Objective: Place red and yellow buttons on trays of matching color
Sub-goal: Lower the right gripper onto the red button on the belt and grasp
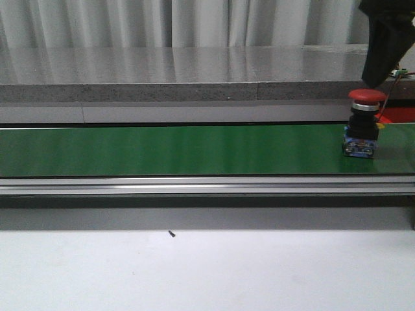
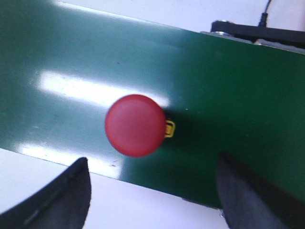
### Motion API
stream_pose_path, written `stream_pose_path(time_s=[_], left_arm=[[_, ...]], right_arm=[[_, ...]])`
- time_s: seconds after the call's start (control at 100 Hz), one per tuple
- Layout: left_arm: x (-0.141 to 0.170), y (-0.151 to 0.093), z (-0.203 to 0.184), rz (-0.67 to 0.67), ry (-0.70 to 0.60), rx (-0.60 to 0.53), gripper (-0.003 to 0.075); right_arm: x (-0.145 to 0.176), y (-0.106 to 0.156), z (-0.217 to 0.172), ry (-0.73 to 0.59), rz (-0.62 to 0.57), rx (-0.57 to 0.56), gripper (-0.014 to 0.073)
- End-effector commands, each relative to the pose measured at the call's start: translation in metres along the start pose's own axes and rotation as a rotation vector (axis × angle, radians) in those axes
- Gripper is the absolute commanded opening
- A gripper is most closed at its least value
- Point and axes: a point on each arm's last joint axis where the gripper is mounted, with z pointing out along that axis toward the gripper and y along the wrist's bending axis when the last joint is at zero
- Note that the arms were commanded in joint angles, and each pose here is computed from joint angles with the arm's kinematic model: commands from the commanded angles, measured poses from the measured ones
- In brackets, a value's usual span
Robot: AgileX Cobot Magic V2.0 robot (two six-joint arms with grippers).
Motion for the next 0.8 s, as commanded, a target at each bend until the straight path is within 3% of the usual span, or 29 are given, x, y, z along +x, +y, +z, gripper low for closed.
stream_pose_path(time_s=[0.0,0.47,0.54,0.71,0.79], left_arm=[[-0.015,0.000,-0.004,-0.011,-0.102,-0.001,-0.0020],[-0.015,0.000,-0.004,-0.011,-0.102,-0.001,-0.0020],[-0.015,0.000,-0.004,-0.011,-0.102,-0.001,-0.0020],[-0.015,0.000,-0.004,-0.011,-0.102,-0.001,-0.0020],[-0.015,0.000,-0.004,-0.011,-0.102,-0.001,-0.0020]], right_arm=[[-0.013,0.006,-0.009,-0.071,-0.019,-0.017,0.0547],[-0.022,-0.006,0.032,-0.050,0.138,0.020,0.0524],[-0.021,-0.008,0.037,-0.034,0.153,0.027,0.0452],[-0.021,-0.014,0.039,-0.025,0.167,0.042,0.0171],[-0.021,-0.016,0.038,-0.031,0.170,0.046,0.0098]])
